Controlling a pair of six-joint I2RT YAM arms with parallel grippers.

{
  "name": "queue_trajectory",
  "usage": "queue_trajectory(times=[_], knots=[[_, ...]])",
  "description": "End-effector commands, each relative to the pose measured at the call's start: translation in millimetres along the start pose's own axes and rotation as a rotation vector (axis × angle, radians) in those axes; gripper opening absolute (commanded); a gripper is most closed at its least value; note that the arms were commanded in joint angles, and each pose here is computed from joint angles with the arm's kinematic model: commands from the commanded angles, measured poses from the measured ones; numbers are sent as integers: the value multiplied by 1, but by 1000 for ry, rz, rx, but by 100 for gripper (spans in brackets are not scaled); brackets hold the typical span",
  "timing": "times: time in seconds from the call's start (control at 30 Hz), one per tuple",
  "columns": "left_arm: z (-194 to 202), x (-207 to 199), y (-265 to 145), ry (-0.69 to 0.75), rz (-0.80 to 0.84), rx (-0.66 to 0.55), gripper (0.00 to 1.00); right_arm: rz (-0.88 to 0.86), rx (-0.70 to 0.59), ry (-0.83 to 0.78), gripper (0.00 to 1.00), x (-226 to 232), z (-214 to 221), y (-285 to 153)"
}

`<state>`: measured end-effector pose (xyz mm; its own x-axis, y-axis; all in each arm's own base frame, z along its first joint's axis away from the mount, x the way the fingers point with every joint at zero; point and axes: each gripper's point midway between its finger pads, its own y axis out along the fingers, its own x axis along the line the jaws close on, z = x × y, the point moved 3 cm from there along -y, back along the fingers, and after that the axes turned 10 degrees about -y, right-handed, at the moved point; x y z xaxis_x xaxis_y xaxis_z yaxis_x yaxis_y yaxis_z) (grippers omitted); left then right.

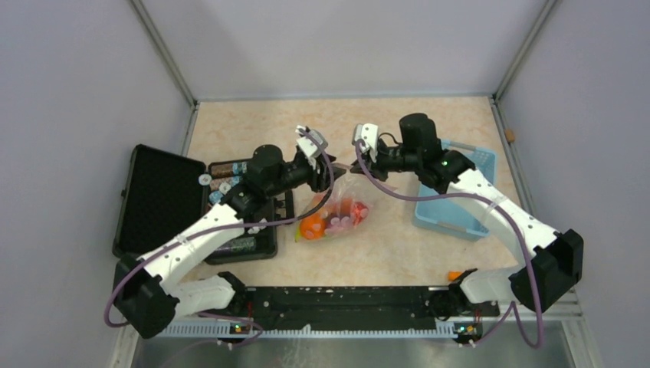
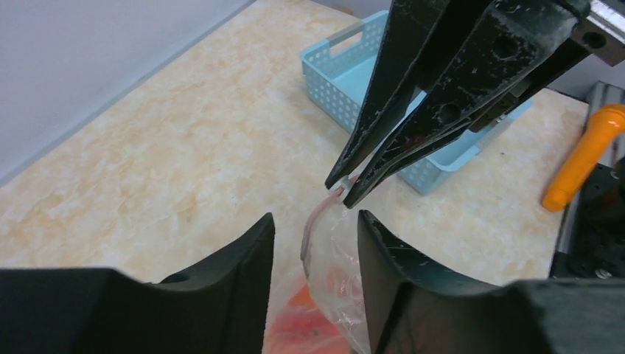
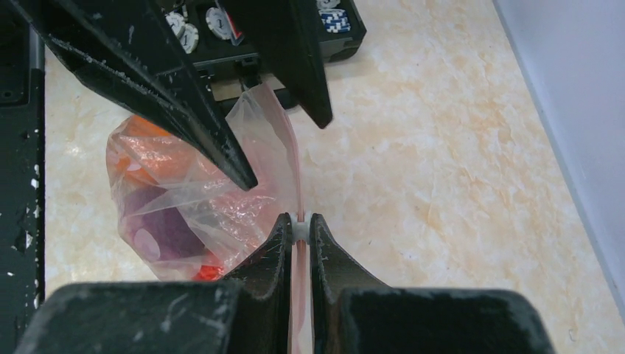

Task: Place the food in the zip-top bag and seal the zipper
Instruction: Zip the zipper food storage bag at the center of the board.

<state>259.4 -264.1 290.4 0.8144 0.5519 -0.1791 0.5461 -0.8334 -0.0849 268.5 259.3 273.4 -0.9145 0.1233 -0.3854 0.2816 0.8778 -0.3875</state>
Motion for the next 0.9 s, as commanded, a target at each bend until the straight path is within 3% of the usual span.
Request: queue_trajectory(times=[0.0, 0.17, 0.33, 0.4, 0.53, 0.7, 0.87], knots=[[-11, -20, 5, -26, 162, 60, 54, -1, -47, -10, 0, -2, -12, -3], [-4, -22, 14, -62, 250, 131, 58, -13, -60, -28, 0, 3, -14, -7], [8, -23, 16, -87, 276, 215, 42, 13, -49, -32, 0, 1, -14, -11], [9, -25, 15, -93, 288, 211, 41, 16, -44, -34, 0, 0, -14, -12], [8, -19, 15, -81, 248, 199, 27, 8, -51, -31, 0, 1, -15, -11], [0, -20, 18, -84, 250, 164, 19, -6, -52, -35, 0, 1, -17, -11], [-6, -13, 22, -67, 202, 120, 0, -5, -39, -30, 0, 2, -13, -9]])
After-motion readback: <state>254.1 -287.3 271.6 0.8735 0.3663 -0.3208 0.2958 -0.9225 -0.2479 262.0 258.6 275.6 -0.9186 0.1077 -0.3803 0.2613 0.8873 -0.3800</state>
